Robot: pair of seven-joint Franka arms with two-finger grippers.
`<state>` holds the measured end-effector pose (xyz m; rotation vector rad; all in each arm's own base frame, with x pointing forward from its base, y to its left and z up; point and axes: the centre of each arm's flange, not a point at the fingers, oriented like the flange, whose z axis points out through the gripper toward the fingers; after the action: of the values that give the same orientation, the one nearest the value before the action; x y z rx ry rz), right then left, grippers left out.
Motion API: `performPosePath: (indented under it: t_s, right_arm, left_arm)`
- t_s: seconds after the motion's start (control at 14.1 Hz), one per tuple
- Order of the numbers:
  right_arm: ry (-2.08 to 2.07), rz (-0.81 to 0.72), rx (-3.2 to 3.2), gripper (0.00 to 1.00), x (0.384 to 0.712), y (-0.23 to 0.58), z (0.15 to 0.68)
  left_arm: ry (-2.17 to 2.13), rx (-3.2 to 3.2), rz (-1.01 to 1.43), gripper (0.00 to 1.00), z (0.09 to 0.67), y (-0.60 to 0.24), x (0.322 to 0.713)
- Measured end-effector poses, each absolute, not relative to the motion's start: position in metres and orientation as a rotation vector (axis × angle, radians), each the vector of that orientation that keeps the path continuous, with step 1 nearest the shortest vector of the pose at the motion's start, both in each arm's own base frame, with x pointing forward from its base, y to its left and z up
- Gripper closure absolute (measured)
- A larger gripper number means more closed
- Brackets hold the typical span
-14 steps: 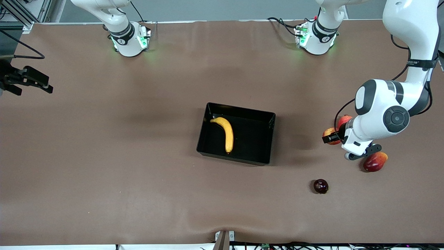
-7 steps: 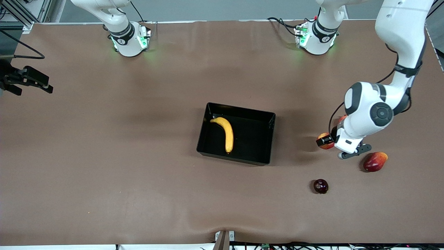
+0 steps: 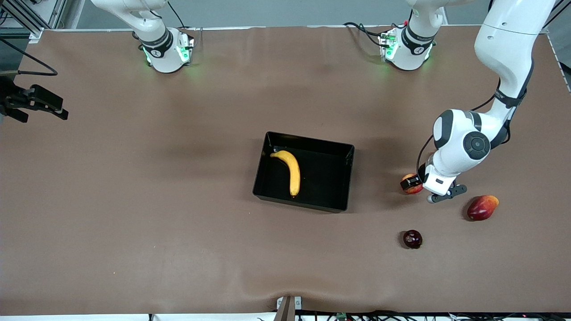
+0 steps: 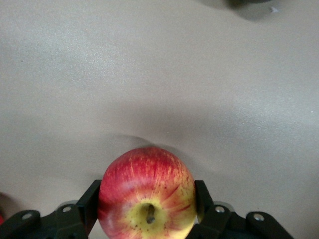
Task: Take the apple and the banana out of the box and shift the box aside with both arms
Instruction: 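Lower the apple onto the table beside the fruits, open the left gripper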
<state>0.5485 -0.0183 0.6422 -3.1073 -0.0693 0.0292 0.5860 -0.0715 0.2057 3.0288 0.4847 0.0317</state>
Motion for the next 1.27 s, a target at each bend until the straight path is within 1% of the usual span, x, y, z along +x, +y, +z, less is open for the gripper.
performPosePath:
  t_s: [0.14, 0.35, 0.57, 0.92, 1.27]
  right_arm:
    - [-0.069, 0.029, -3.107, 0.0, 0.549, -0.018, 0.642]
    - [-0.069, 0.029, -3.107, 0.0, 0.549, -0.018, 0.642]
    - [-0.07, 0.029, -3.107, 0.0, 0.549, -0.018, 0.642]
    - [-0.07, 0.029, -3.107, 0.0, 0.549, -0.018, 0.642]
    - [-0.07, 0.029, -3.107, 0.0, 0.549, -0.018, 0.642]
  left_arm:
    - [0.485, 3.029, 0.033, 0.22, 0.206, -0.071, 0.586]
    - [0.486, 3.023, 0.055, 0.0, 0.206, -0.072, 0.587]
    - [0.489, 3.037, 0.033, 0.0, 0.231, -0.072, 0.594]
    - [0.448, 3.084, -0.054, 0.0, 0.311, -0.087, 0.603]
    - [0.405, 3.086, -0.082, 0.0, 0.35, -0.122, 0.607]
